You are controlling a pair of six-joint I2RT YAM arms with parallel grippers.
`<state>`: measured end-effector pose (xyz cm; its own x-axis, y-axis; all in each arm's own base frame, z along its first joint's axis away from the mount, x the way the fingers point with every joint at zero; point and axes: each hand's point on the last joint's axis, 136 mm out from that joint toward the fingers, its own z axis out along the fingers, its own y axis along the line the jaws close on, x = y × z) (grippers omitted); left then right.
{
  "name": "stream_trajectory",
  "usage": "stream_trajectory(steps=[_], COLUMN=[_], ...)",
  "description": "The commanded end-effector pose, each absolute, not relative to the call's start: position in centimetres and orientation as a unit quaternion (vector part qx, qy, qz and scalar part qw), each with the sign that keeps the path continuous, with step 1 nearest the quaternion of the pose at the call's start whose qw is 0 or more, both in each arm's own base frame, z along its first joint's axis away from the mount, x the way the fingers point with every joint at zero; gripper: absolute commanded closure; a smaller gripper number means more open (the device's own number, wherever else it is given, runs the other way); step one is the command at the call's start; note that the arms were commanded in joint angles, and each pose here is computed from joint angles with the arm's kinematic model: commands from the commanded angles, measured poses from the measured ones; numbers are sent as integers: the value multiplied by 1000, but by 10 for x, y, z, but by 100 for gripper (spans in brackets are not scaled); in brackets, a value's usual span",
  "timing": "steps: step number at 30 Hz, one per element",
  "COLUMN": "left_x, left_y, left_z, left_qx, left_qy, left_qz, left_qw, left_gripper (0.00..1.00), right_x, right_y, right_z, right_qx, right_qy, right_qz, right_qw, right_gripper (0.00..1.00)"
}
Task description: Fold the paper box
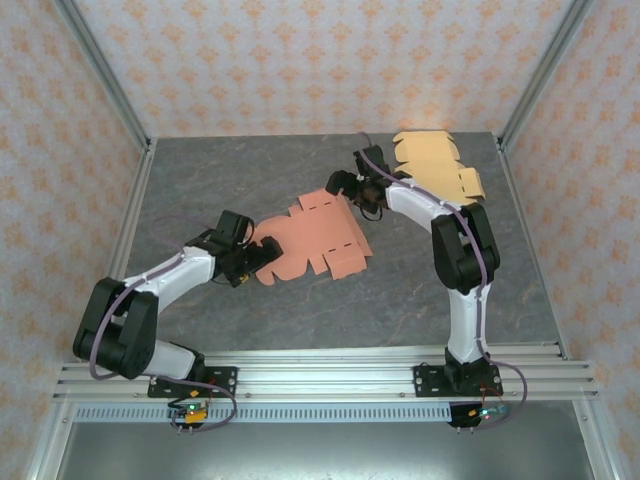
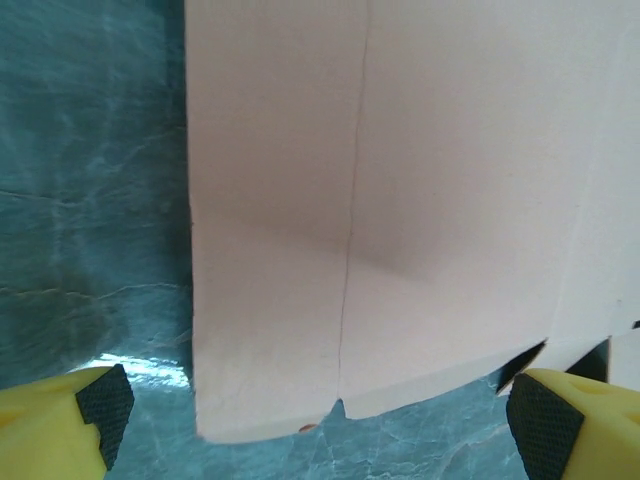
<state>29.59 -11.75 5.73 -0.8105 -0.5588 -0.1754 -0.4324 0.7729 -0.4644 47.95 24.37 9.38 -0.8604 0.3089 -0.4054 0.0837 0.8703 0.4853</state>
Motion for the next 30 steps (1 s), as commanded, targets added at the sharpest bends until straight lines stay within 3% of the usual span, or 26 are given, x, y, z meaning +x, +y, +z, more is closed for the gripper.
stream_trajectory(steps=[1,3,7,11,15,18,24,27,30], left_x=[292,291,303,319,330,338,357,364,365], left_y=[-96,-90,-75,-76,-88,-94,-101,-109,-114], left_z=[76,83,96,92,69,53,48,42,33], left_qx=[-292,-300,-300,-285,-265,-264,-266,-243,-233], left_qy=[927,923,917,921,929,927,912,911,912], left_qz=[-156,-150,-135,-151,-172,-186,-219,-245,-255], left_qw=[176,189,226,217,195,192,224,228,222], left_gripper=[0,0,0,0,3,15,18,31,31], right_x=[456,442,409,391,388,390,393,395,396], right_y=[226,233,269,281,285,289,290,287,288], right_z=[104,108,115,106,99,103,117,121,121], right_qx=[46,30,11,-7,-12,-8,-9,-9,-6], right_qy=[957,958,940,945,951,947,942,941,939], right_qz=[178,201,315,307,290,302,310,309,314], right_qw=[226,204,130,108,107,111,126,140,142], right_gripper=[4,6,27,44,45,45,44,43,43])
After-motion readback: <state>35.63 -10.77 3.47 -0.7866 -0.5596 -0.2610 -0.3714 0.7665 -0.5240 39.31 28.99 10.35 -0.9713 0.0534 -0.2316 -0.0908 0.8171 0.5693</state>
